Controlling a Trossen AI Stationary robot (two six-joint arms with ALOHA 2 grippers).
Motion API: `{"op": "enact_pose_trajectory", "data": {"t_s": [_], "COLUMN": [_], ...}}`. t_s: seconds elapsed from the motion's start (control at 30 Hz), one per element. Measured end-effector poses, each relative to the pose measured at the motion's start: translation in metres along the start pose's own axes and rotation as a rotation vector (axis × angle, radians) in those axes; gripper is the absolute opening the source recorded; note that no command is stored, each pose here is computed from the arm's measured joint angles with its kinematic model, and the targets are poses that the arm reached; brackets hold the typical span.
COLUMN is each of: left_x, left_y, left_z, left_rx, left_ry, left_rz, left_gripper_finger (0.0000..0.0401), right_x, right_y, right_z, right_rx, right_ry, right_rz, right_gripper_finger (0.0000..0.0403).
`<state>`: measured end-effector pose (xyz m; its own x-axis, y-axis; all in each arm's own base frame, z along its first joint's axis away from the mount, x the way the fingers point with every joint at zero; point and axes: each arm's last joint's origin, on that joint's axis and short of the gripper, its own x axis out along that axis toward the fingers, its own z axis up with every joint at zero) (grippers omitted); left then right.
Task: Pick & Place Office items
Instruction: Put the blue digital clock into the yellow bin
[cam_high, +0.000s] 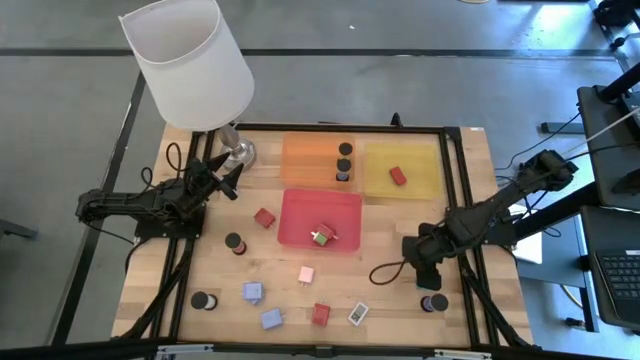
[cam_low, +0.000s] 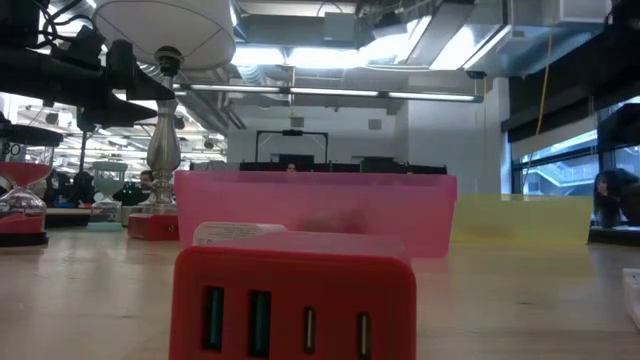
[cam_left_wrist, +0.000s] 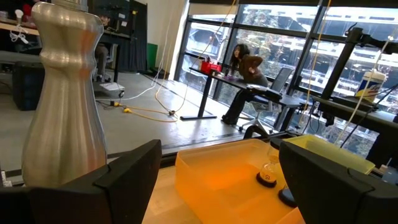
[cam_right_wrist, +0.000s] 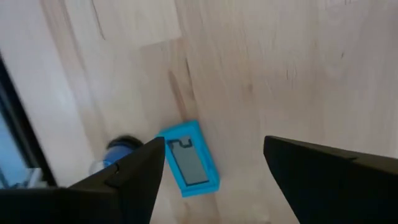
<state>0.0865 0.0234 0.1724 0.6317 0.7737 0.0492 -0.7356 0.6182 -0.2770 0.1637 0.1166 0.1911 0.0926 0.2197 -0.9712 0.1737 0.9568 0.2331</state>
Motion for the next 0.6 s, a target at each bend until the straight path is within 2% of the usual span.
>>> {"op": "enact_pose_trajectory", "data": {"t_s": [0.17,0.37,0.6], "left_x": [0.000,0.000,0.000], "left_y": [0.000,0.000,0.000], "left_z": [0.000,0.000,0.000], "left_rx": [0.000,0.000,0.000], "left_ry": [0.000,0.000,0.000], "left_rz": [0.000,0.000,0.000], "left_gripper_finger": [0.0322,0.0322,0.0322], "right_x": [0.008,0.021,0.038], "right_y": [0.009,0.023,0.036], "right_z": [-0.007,-0.013,-0.016], "right_rx": [-0.116,-0.257,-0.315], "right_ry": [-0.008,-0.002,0.022], "right_rz": [-0.059,-0.056,-0.046], "right_gripper_finger": [0.0277,0.0277,0.0277]}}
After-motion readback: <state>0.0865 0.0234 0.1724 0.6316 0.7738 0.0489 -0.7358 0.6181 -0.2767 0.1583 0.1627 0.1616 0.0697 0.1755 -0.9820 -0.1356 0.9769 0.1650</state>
